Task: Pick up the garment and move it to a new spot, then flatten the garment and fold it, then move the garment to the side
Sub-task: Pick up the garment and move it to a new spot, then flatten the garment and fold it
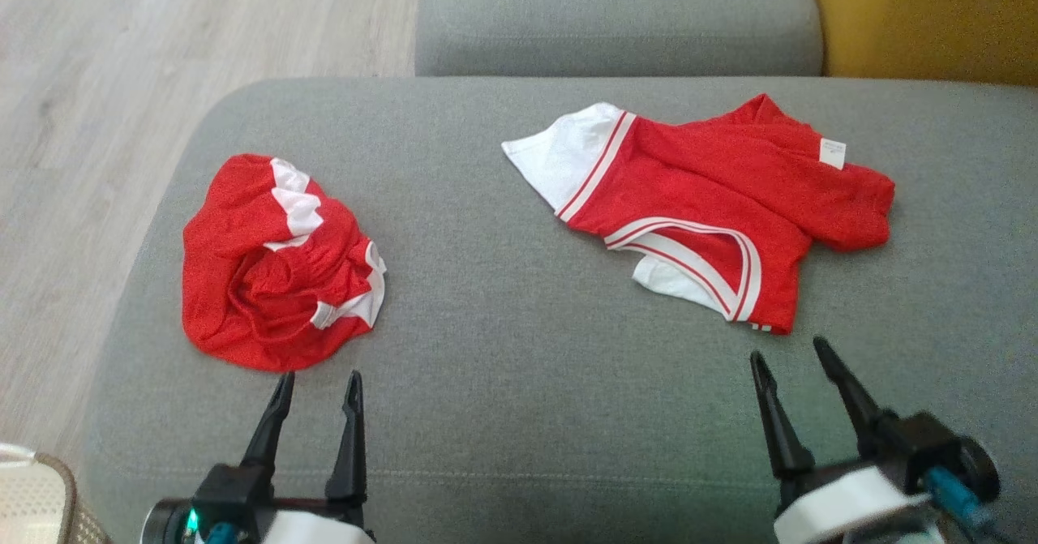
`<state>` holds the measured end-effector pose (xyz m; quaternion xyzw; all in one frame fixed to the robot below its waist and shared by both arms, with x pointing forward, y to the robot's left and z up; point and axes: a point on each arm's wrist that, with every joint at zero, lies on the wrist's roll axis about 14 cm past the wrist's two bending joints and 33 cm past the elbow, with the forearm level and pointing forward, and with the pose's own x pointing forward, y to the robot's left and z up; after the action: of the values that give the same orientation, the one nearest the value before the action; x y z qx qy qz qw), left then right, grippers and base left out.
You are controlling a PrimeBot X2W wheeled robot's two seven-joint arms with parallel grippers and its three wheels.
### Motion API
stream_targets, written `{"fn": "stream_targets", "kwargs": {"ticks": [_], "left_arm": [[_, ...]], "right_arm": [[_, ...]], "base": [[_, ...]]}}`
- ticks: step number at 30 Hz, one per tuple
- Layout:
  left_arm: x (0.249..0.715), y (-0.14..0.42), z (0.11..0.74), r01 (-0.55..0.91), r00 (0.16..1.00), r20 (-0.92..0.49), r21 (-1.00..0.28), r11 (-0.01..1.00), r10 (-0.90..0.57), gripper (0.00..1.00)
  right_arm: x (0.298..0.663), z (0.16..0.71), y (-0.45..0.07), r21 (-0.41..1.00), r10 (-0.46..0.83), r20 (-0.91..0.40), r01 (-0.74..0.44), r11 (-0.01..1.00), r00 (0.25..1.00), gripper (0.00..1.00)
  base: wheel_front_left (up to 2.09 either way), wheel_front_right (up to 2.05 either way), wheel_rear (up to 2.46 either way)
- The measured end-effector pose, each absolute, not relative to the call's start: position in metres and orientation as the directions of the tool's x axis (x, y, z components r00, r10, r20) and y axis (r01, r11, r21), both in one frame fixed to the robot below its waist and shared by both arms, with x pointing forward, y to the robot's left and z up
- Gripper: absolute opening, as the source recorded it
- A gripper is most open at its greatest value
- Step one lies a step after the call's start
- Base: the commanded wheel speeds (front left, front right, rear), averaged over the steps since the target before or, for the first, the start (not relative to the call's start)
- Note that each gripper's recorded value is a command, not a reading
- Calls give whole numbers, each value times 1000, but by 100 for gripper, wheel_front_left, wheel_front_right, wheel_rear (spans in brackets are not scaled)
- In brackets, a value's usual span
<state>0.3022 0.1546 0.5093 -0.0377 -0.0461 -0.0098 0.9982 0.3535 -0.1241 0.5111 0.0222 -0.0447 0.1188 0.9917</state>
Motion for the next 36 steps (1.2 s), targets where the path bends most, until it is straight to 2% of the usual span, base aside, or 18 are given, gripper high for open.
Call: {"fn": "stream_targets", "kwargs": {"ticks": [8,36], "left_arm": [[299,150,511,28,995,100,-66,997,-21,100],[306,131,489,96,995,27,-67,993,-95,100]], "right_arm": [[339,501,-137,40,196,64,-199,979,978,100],[340,503,-159,46,126,72,-129,991,989,100]], "base": [[0,0,0],[0,0,0]]}}
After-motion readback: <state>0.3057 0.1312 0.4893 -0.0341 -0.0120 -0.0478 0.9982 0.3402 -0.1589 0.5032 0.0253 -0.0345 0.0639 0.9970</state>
